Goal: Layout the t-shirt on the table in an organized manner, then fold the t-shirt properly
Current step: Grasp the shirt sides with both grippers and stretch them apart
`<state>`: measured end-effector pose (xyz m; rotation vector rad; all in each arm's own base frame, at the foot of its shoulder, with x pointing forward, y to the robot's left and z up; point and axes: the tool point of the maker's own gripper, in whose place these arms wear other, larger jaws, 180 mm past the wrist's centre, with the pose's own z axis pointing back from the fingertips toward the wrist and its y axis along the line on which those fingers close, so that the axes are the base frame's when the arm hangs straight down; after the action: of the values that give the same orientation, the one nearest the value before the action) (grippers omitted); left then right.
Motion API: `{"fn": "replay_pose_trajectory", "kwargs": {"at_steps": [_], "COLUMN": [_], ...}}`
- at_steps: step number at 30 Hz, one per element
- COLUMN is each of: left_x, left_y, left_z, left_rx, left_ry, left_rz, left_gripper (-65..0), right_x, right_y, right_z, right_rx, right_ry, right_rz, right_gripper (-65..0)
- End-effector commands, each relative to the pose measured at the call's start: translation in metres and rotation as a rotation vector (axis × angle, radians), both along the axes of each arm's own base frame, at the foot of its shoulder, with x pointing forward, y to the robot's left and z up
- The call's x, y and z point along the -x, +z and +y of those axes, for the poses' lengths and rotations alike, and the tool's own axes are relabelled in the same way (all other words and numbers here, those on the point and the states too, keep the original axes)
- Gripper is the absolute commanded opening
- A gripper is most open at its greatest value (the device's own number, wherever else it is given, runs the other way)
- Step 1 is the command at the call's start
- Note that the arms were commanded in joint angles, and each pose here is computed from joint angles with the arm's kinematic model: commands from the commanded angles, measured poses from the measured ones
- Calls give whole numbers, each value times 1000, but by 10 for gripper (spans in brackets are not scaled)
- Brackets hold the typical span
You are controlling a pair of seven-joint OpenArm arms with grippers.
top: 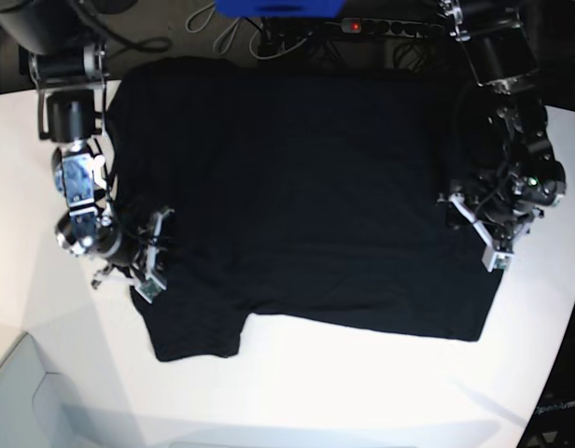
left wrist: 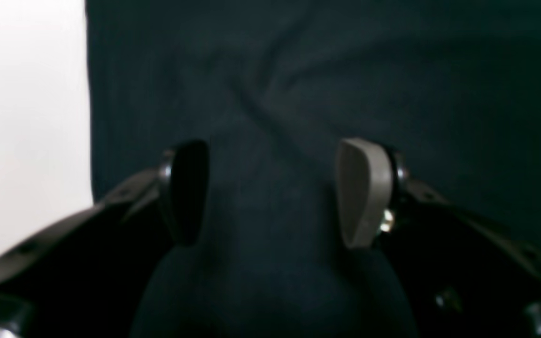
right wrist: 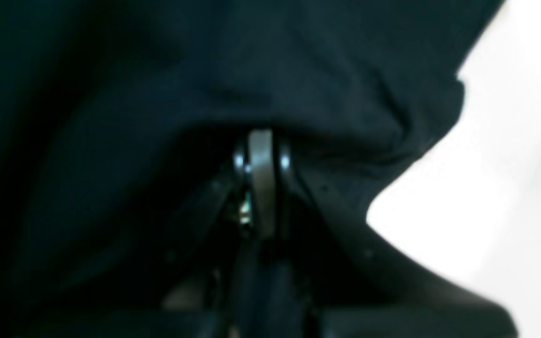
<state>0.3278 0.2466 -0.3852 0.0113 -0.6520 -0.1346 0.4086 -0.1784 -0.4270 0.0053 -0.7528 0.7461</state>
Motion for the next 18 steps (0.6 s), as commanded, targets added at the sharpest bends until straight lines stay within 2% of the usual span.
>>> {"fn": "replay_pose_trajectory", "kwargs": {"at_steps": [1, 3, 7, 13, 16, 18], "left_x": [-3, 6, 11, 11, 3, -2], "left_y": [10, 4, 2, -11, -15, -17], "left_z": [8, 10, 21, 29, 28, 27], "left_rx": [-14, -19, -18, 15, 35, 48], "left_ry": [-1, -1, 35, 74, 81, 83], "left_rz": [-38, -14, -9, 27, 36, 40], "left_gripper": [-235, -235, -235, -235, -235, -235], "right_x": [-9, -18, -60, -101, -111, -111], "right_y": [2, -1, 15, 63, 84, 95], "right_z": [-13, -14, -39, -88, -94, -90], "right_rx": [13, -38, -74, 11, 24, 27], "right_ry": [-20, -34, -190, -374, -403, -385], "right_rz": [4, 8, -137, -356, -421, -465], "right_gripper": [-650, -650, -650, -650, -650, -650]}}
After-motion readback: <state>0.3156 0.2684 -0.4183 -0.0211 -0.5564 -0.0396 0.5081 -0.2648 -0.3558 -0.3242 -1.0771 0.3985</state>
